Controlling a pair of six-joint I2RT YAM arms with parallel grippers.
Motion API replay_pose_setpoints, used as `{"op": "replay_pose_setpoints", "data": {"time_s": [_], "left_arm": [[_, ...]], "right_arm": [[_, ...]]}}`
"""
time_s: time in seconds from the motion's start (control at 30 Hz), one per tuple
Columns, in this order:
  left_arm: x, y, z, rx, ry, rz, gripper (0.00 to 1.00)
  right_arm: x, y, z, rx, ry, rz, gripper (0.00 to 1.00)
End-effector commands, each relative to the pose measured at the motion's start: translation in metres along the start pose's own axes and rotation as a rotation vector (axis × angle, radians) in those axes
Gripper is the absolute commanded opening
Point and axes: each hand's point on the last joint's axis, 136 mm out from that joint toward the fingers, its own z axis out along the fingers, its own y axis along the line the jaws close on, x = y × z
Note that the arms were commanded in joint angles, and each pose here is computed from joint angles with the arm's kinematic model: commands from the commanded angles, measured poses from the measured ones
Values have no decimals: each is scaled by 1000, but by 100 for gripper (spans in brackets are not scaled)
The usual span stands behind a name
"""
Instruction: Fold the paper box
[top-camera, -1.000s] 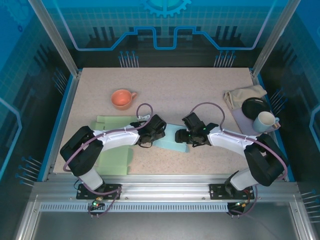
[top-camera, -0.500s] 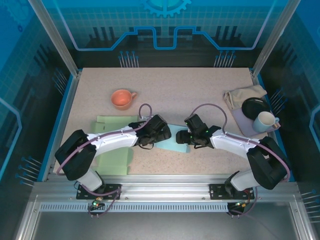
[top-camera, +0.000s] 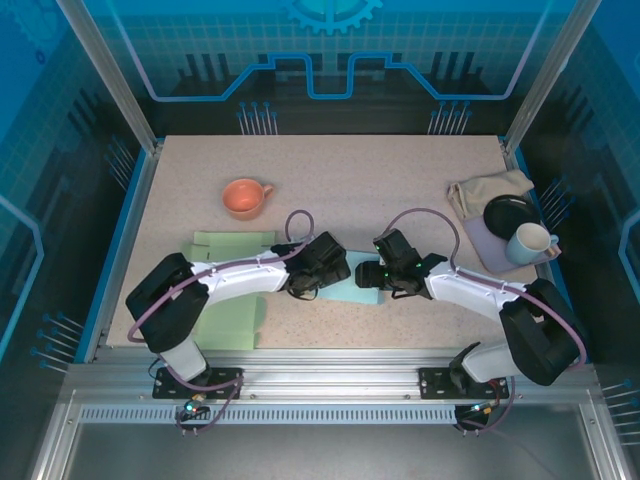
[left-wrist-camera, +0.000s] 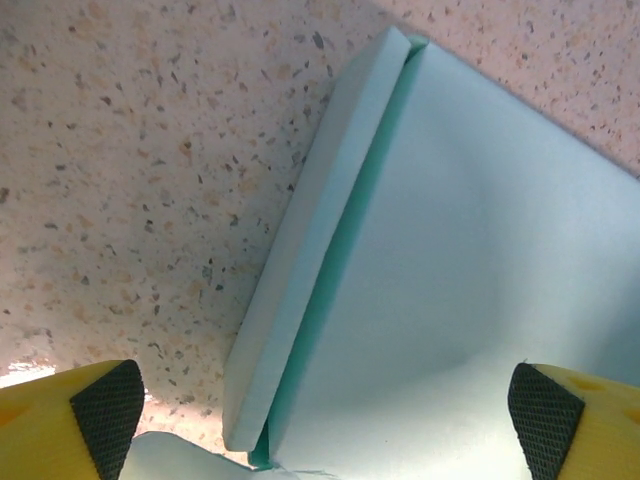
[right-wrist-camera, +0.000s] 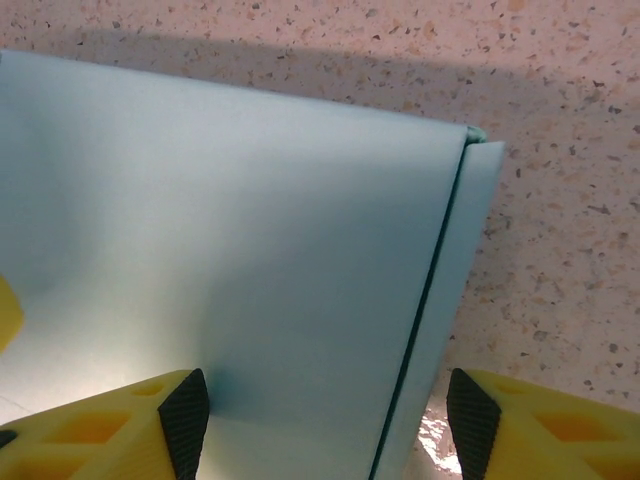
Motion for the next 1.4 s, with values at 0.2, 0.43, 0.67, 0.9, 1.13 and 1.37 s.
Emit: {"op": "replay_pose_setpoints", "data": {"time_s": [0.2, 0.43, 0.67, 0.9, 1.13, 1.37], "left_arm": [[11, -11, 3, -14, 14, -13, 88], [15, -15, 2, 0, 4, -36, 83], [20, -19, 2, 9, 4, -36, 75], [21, -19, 3, 10, 5, -49, 72], [8, -10, -18, -66, -48, -20, 91], [1, -3, -44, -13, -96, -99, 99]], "right_arm": [[2, -11, -1, 32, -7, 2, 67], [2, -11, 0, 29, -3, 7, 67], [2, -12, -2, 35, -13, 8, 67], [2, -13, -3, 38, -16, 12, 67], [3, -16, -2, 46, -21, 29, 67], [9, -15, 0, 25, -14, 72, 66]]}}
